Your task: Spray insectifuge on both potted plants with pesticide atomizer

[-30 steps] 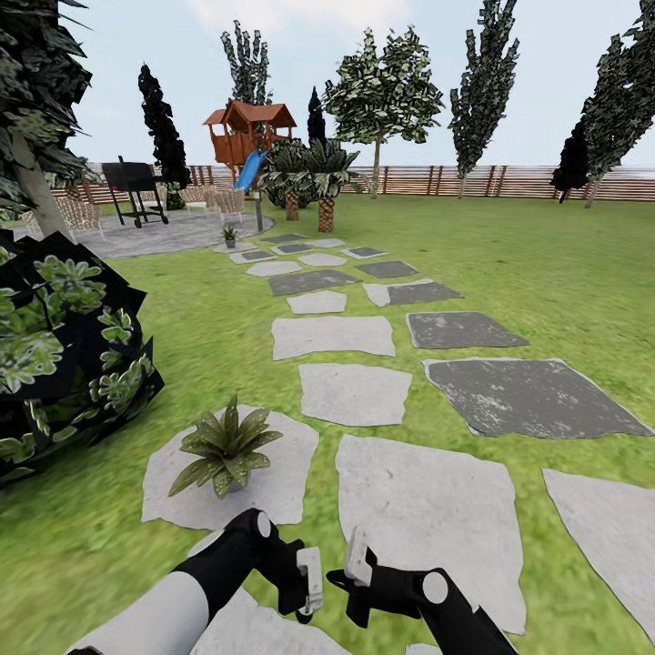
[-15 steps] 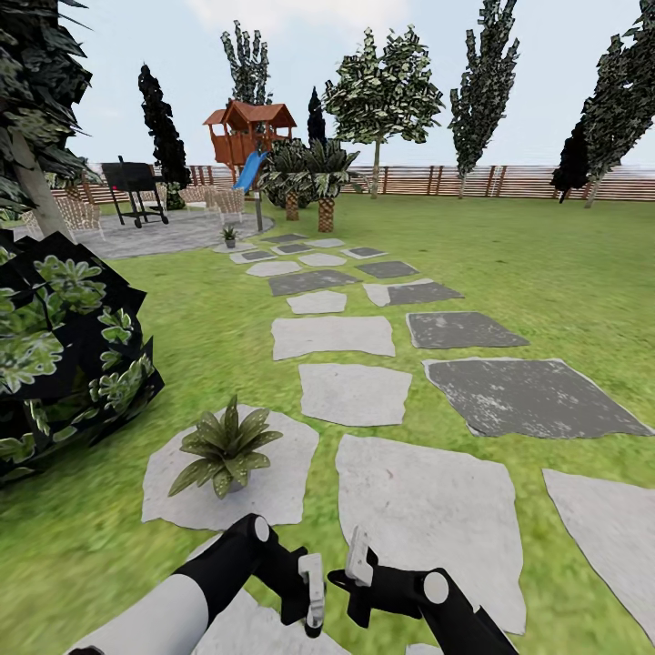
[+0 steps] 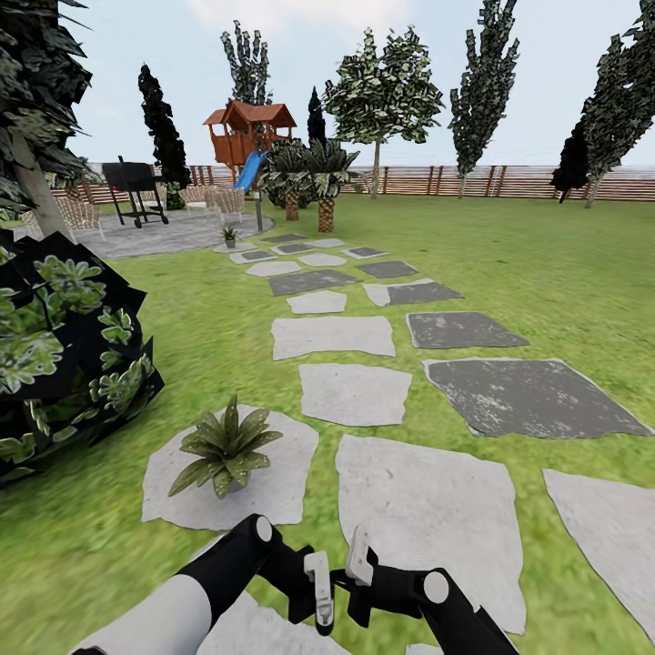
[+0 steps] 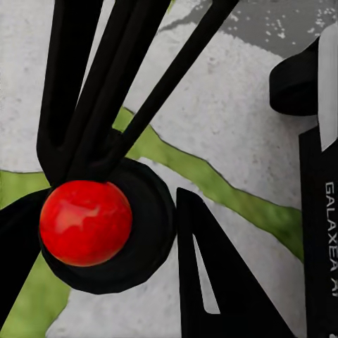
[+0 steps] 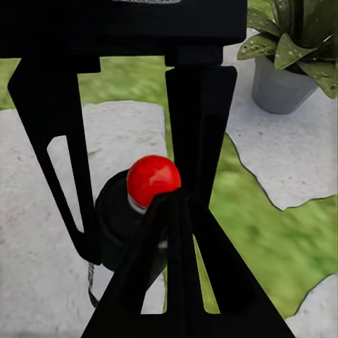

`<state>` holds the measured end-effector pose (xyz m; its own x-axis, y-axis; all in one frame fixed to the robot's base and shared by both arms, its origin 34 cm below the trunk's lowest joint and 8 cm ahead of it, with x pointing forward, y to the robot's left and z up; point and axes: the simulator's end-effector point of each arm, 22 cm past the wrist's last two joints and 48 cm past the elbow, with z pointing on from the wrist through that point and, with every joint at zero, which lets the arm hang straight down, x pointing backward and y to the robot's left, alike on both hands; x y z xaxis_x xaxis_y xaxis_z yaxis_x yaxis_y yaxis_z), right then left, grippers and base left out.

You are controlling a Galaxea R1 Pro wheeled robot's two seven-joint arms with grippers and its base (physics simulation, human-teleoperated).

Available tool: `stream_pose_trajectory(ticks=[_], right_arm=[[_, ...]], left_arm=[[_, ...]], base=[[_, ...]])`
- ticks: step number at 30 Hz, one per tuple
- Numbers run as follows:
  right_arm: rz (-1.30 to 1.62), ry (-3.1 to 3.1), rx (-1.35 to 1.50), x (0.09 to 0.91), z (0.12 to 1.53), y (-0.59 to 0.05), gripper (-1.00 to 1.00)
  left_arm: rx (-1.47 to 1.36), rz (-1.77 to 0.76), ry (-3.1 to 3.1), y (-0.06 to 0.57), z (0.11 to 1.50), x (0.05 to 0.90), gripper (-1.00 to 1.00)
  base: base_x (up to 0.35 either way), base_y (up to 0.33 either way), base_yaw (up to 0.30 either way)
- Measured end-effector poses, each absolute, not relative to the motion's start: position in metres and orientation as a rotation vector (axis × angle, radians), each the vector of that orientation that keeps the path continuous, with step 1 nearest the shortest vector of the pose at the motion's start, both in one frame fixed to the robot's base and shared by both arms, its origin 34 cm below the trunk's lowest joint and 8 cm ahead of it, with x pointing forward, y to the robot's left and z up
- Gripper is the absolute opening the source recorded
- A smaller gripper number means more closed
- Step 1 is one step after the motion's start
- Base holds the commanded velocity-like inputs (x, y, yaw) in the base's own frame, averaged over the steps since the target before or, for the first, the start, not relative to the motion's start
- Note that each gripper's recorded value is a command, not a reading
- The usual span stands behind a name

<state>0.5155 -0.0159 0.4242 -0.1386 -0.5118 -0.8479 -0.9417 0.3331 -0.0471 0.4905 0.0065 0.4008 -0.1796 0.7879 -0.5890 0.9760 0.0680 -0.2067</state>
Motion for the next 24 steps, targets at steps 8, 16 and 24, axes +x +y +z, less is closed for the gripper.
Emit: stream_pose_trajectory(ticks=[8, 16, 24], right_arm=[[0.665, 1.78, -1.299, 0.515, 0.424, -0.015, -1.0], [0.664, 1.782, -1.3, 0.514, 0.423, -0.016, -1.0], [0.643, 1.798, -1.31, 0.515, 0.418, -0.031, -1.0]], left_arm=[[1.761, -0.796, 2.085, 0.03, 0.388, 0.488, -1.0], [1.766, -0.714, 2.188, 0.093, 0.368, 0.491, -1.0], [1.756, -0.641, 2.263, 0.147, 0.359, 0.495, -1.0]], base=[[0.0, 0.0, 0.0], [0.0, 0.0, 0.0], [0.0, 0.0, 0.0]])
